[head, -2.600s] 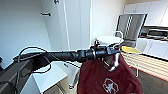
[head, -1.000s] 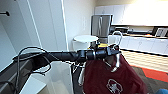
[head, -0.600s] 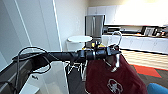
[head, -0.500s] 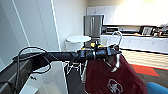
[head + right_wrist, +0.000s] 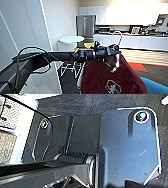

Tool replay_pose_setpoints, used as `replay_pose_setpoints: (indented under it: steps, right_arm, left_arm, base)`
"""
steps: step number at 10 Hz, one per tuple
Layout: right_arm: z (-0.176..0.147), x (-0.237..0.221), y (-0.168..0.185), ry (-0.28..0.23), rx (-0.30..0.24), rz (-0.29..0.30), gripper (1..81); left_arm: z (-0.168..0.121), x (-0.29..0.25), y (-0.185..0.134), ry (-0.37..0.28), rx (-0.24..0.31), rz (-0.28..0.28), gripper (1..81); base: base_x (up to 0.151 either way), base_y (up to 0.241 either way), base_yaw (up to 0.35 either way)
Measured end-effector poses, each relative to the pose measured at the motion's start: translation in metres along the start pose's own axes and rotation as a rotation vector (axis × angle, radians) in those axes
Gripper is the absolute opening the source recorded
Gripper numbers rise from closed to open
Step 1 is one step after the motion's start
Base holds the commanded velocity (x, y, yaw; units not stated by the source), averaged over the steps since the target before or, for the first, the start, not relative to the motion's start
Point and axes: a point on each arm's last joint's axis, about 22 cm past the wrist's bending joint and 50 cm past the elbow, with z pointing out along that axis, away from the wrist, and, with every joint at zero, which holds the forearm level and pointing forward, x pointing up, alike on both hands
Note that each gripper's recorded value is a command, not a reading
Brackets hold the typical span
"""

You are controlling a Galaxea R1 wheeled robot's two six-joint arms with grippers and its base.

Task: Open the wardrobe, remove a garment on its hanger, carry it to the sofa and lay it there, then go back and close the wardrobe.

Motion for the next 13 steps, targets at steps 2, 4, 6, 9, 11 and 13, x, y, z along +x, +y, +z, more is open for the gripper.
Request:
replay_pose_setpoints:
  steps: [2, 4, 6, 9, 11, 13]
  right_arm:
    - [0.0000, 0.0000, 0.0000, 0.000, 0.000, 0.000, 81.1]
    - [0.0000, 0.0000, 0.0000, 0.000, 0.000, 0.001, 81.1]
    - [0.0000, 0.0000, 0.0000, 0.000, 0.000, 0.001, 81.1]
    - [0.0001, 0.0019, 0.0002, 0.002, 0.000, 0.000, 81.1]
    - [0.0001, 0.0019, 0.0002, 0.002, 0.000, 0.000, 81.1]
    - [0.0001, 0.0019, 0.0002, 0.002, 0.000, 0.000, 81.1]
  left_arm:
    - [0.0003, -0.0013, 0.0012, -0.003, -0.002, 0.000, 1.0]
    - [-0.0007, -0.0016, 0.0013, -0.003, -0.002, 0.000, 1.0]
    - [0.0016, -0.0036, 0.0034, -0.007, -0.008, 0.001, 1.0]
    - [-0.0004, -0.0020, 0.0032, -0.003, -0.010, 0.001, 1.0]
    - [-0.0005, -0.0019, 0.0034, -0.003, -0.010, 0.002, 1.0]
    - [-0.0004, -0.0027, 0.0039, -0.004, -0.011, 0.002, 1.0]
  base:
    - [0.000, 0.000, -0.207]
    - [0.000, 0.000, -0.207]
    - [0.000, 0.000, -0.207]
    - [0.000, 0.000, -0.207]
    - [0.000, 0.000, -0.207]
    - [0.000, 0.000, -0.209]
